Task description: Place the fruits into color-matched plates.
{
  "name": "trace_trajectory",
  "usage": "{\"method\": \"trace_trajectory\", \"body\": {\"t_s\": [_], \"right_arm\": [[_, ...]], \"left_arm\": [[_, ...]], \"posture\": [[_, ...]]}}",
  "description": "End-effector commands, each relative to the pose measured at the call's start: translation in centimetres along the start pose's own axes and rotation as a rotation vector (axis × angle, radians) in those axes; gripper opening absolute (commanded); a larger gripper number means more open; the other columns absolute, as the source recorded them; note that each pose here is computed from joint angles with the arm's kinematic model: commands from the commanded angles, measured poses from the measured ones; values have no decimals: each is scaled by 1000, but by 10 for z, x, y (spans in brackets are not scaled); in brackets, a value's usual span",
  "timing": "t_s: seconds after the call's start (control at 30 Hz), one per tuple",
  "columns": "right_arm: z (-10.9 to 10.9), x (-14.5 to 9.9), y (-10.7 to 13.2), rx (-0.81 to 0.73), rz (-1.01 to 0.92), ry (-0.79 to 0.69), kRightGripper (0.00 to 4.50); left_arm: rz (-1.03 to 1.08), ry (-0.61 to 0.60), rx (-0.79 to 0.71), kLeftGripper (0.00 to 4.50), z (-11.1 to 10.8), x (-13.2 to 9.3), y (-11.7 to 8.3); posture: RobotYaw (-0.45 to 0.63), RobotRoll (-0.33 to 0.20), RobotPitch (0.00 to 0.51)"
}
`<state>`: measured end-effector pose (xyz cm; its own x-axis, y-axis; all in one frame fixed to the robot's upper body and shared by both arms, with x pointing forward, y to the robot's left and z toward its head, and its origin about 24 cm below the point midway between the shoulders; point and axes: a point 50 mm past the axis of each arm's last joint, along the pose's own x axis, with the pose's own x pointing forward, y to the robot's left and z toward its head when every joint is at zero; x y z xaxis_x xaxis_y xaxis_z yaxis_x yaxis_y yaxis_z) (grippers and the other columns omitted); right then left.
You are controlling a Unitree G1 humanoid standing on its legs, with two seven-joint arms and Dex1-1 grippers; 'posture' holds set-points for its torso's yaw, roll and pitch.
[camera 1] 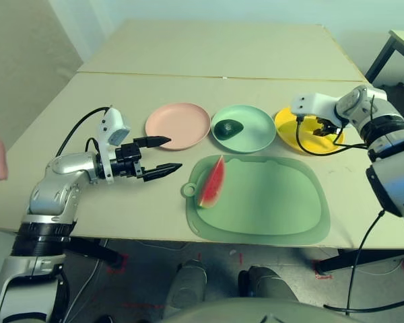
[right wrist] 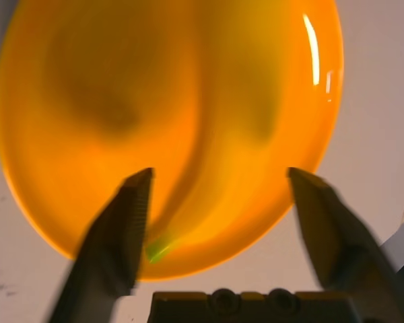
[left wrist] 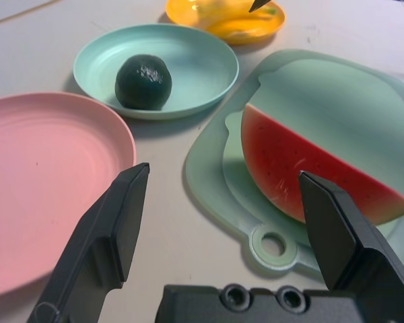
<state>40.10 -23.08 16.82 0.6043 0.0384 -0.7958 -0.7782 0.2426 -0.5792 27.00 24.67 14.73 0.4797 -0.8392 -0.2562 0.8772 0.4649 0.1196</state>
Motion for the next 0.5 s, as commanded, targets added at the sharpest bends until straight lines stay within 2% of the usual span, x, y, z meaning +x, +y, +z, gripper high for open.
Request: {"method": "trace_trajectory", "body": {"t_s": [0.03,0.17,0.33,0.43,0.5], "right_arm": [[-1,1,1,26,-17,-24,4488],[1,-9,-9,74,-51,-95,4488],[-4,-28,-19,232,-36,-277,4488],[-12,-38,-10,262,43,-450,4488],[-16,-45,5,315,129,-604,4488]], "left_arm": [[-24,34,17,4500,0,0,-1],[-30,29,26,4500,2,2,0],[-38,43,42,4500,0,0,1],[-41,47,50,4500,-2,-2,2],[-47,51,57,4500,-2,-1,4]], "posture": [[158,0,89],[157,0,86],[142,0,81],[116,0,80],[104,0,79]]}}
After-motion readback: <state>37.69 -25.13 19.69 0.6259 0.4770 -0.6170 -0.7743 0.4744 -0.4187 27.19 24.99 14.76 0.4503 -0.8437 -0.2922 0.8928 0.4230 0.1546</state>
